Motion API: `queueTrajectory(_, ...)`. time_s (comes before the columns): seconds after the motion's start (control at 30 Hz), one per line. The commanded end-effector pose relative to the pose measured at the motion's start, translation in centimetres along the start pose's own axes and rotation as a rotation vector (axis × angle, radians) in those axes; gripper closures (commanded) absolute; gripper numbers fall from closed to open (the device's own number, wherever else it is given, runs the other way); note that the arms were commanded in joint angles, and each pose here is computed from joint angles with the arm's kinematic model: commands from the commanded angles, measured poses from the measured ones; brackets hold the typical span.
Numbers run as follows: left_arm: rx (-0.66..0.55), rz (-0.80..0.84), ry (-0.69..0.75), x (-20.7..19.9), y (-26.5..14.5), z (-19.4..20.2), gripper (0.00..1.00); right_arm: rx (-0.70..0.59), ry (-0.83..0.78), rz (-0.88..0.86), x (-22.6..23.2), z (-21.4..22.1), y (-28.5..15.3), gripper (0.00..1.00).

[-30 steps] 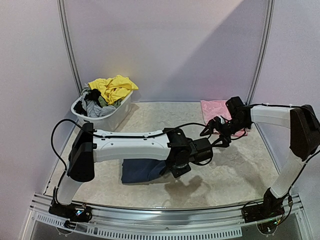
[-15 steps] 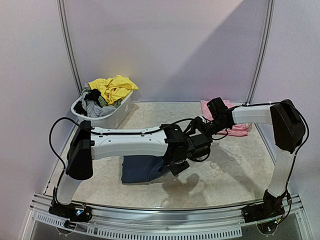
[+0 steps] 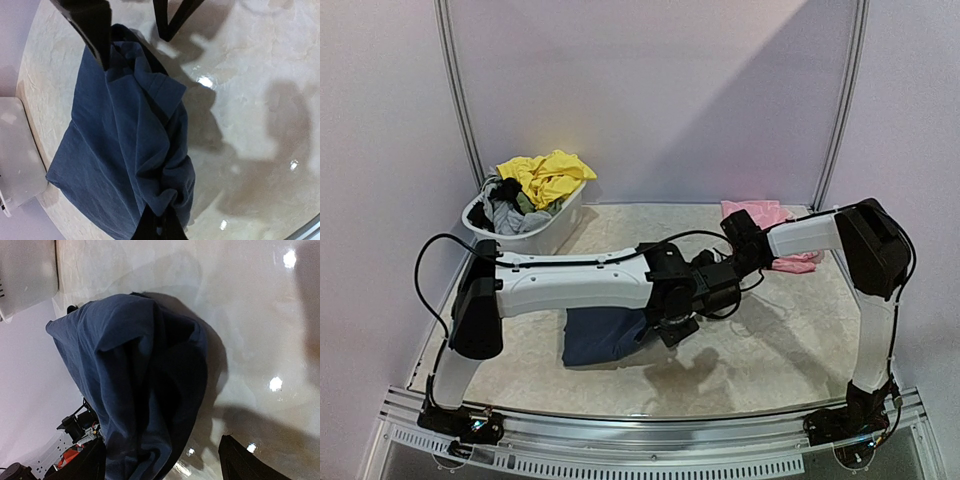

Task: Fold and stack the mixed laundry pile
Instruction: Pass from the left arm to the right

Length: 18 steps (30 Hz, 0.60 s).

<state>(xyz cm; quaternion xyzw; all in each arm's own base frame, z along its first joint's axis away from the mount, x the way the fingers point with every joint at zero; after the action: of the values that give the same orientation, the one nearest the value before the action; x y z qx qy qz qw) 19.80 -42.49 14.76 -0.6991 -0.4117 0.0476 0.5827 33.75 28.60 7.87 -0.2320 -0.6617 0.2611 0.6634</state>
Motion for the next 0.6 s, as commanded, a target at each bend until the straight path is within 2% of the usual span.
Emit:
queueTrajectory(0.0, -0.062, -0.002, -0.051, 2.2, -2.7, -1.2, 1.00, 0.018, -0.002, -0.013, -0.2, -0.4, 1.5, 0.24)
queueTrajectory(0.2, -0.066, 0.002, -0.058, 2.3, -2.9, -1.3, 1.00, 0.023, 0.026, -0.012, -0.7, -0.6, 2.6, 0.35)
queueTrajectory(0.33, -0.071, 0.004, -0.060, 2.4, -3.0, -1.4, 1.00, 0.012, 0.041, -0.020, -0.8, -1.0, 3.0, 0.38)
queueTrajectory(0.47, -0.065, 0.006, -0.057, 2.3, -2.9, -1.3, 1.00, -0.006, 0.047, -0.047, -0.3, -1.6, 3.1, 0.38)
queueTrajectory(0.57, -0.061, 0.005, -0.055, 2.3, -2.8, -1.2, 1.00, -0.015, 0.043, -0.059, 0.2, -1.8, 2.9, 0.31)
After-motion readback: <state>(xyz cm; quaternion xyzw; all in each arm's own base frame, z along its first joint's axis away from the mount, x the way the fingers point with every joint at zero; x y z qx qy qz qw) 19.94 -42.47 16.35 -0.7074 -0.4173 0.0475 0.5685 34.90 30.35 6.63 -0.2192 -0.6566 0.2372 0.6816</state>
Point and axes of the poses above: each gripper's point midway between its finger pads, its own y axis out along the fingers, its own x axis along the line the jaws close on, z = x × y, the point moved 5 cm from there along -y, back along the fingers, and after that the axes turned 7 degrees about -y, right-handed, at the moved point
